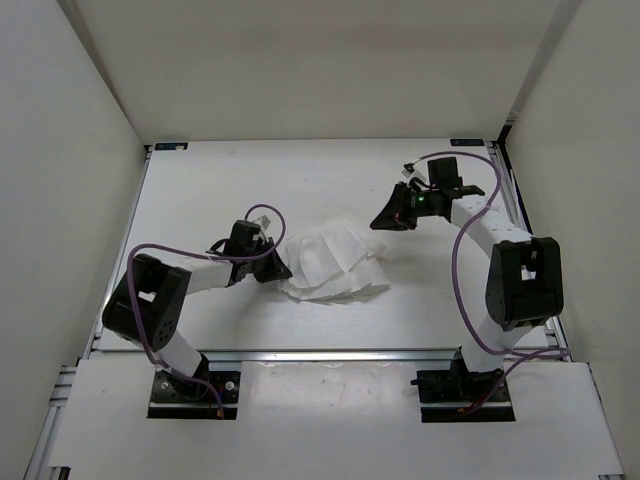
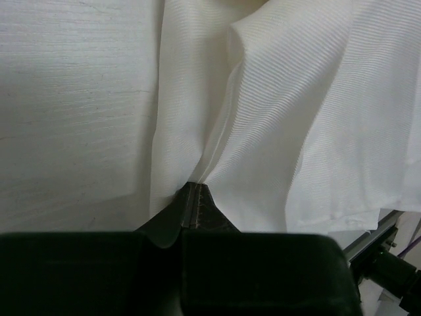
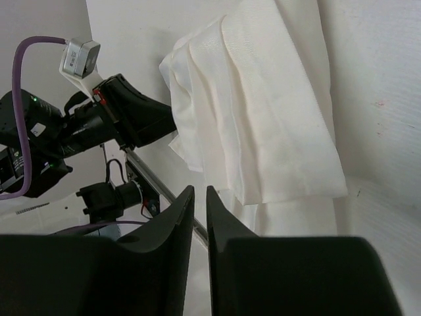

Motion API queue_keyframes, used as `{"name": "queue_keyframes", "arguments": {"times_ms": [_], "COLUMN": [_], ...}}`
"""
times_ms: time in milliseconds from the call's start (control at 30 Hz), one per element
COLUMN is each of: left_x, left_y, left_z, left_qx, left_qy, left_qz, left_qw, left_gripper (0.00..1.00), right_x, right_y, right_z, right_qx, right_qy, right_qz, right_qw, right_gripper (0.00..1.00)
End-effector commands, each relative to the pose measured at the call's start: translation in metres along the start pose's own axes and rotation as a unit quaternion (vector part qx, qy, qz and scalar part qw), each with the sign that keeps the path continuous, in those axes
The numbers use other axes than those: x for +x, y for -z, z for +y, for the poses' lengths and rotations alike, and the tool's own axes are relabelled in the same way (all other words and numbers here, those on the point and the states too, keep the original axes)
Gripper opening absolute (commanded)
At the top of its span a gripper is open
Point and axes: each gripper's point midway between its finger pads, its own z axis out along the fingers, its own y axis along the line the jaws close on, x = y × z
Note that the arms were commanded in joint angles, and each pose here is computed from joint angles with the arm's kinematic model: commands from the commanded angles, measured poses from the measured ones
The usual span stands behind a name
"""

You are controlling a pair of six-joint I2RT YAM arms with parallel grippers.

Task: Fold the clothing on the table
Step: Fold the skirt

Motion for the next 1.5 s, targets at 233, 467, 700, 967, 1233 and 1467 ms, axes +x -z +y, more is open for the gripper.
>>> {"name": "queue_keyframes", "arguments": {"times_ms": [233, 467, 700, 967, 1233, 1467], "left_x": [0.005, 0.0, 0.009, -0.053, -0.099, -0.046], "left_y": [0.013, 0.027, 0.03, 0.056, 0.1, 0.11], "left_z": [0.034, 0.042, 0.051, 0.0, -0.022, 0.049], "left_qx": [-0.072, -0.077, -0.086, 0.02, 0.011, -0.101], "left_qy": [-0.015, -0.006, -0.005, 0.009, -0.025, -0.021], "left_qz": [-0.006, -0.011, -0.011, -0.053, -0.097, -0.068], "left_qw": [0.997, 0.997, 0.996, 0.998, 0.995, 0.992], "left_gripper": [0.0, 0.0, 0.0, 0.21, 0.33, 0.34], "right_x": [0.006, 0.07, 0.105, 0.023, -0.042, -0.007], "right_y": [-0.035, -0.075, -0.074, -0.024, 0.067, 0.095], "right_z": [0.001, -0.039, -0.055, 0.004, 0.002, -0.056], "right_qx": [-0.066, -0.041, 0.006, 0.004, 0.047, 0.072], "right_qy": [0.004, -0.045, -0.052, 0.04, 0.042, -0.048], "right_qz": [0.052, 0.154, 0.18, 0.049, -0.101, -0.111], "right_qw": [0.996, 0.986, 0.982, 0.998, 0.993, 0.99], "right_gripper": [0.11, 0.01, 0.0, 0.1, 0.45, 0.46]}}
